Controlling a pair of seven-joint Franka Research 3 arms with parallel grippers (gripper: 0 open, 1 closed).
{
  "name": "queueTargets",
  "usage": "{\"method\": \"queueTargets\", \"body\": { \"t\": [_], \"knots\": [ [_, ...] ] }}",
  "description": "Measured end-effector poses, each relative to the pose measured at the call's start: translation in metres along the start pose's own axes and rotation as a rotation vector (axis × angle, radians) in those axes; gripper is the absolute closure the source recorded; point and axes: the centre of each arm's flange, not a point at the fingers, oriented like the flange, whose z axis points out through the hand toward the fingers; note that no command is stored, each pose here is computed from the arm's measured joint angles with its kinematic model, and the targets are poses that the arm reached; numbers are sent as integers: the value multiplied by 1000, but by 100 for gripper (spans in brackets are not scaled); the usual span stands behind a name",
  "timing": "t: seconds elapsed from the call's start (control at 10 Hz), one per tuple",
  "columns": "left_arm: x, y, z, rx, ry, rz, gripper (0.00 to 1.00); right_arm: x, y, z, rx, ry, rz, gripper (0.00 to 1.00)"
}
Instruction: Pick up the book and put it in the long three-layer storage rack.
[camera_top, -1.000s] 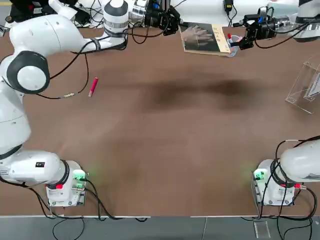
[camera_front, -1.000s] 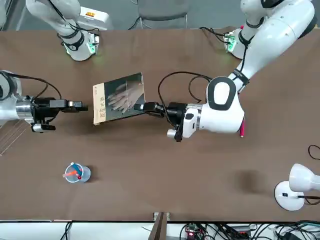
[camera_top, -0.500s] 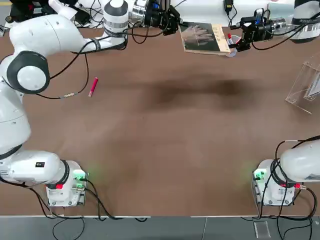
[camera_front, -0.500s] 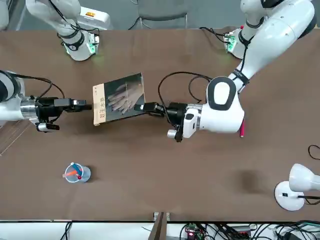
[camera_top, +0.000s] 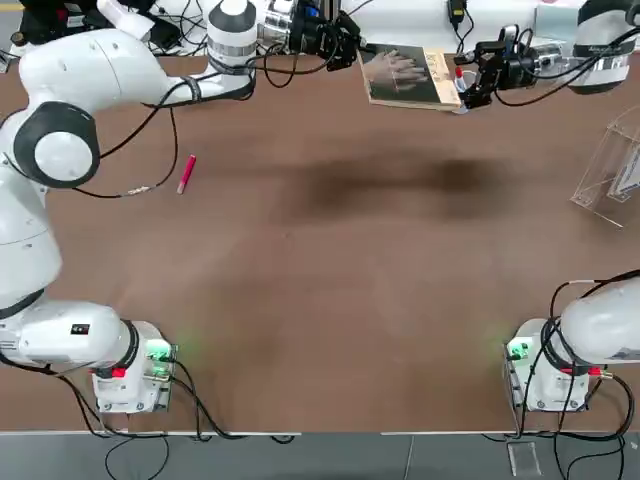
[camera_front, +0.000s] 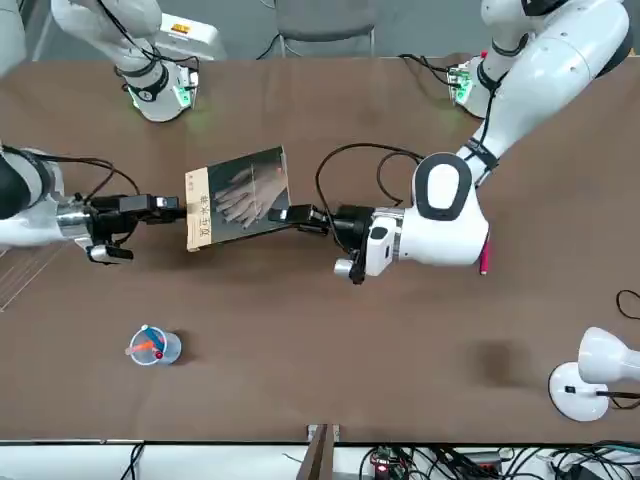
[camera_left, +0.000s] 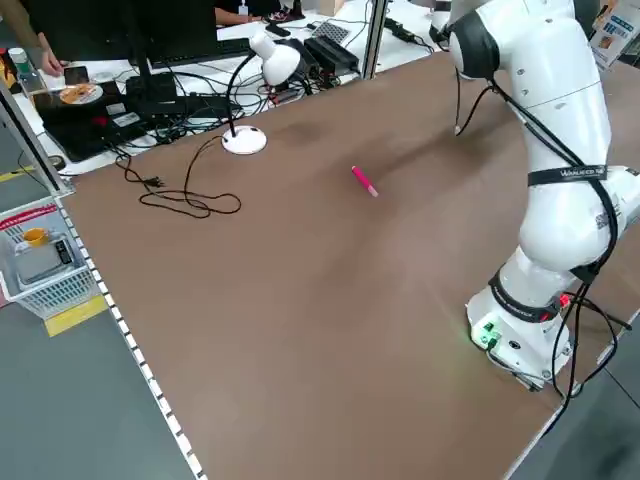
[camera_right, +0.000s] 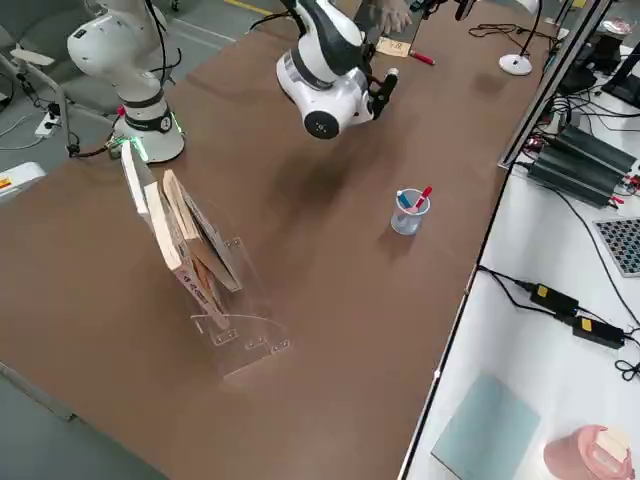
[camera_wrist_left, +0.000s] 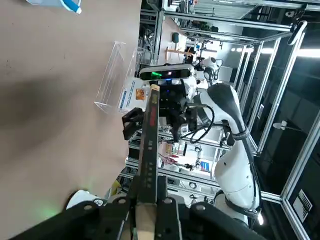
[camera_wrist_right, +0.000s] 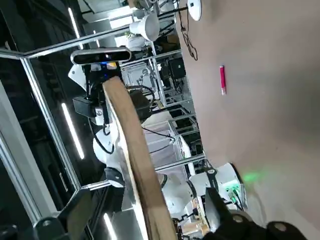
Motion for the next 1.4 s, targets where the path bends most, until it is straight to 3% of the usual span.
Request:
{"method": "queueTargets", "body": {
  "t": [0.3,0.6,0.7,1.2,1.4],
  "knots": [
    [0,1,3,1,7,2,98,0,-2,7,21,-6,-1,2],
    [-2,1,9,5,15,4,98,-1,-3,14,65,-12,5,11],
    [-2,1,10,5,16,3,98,-1,-1,17,70,-15,10,18],
    [-1,-1,10,5,17,1,98,-6,15,21,81,-16,46,76],
    [0,-4,11,6,17,-3,98,-6,14,20,89,-16,64,84]
  ]
}}
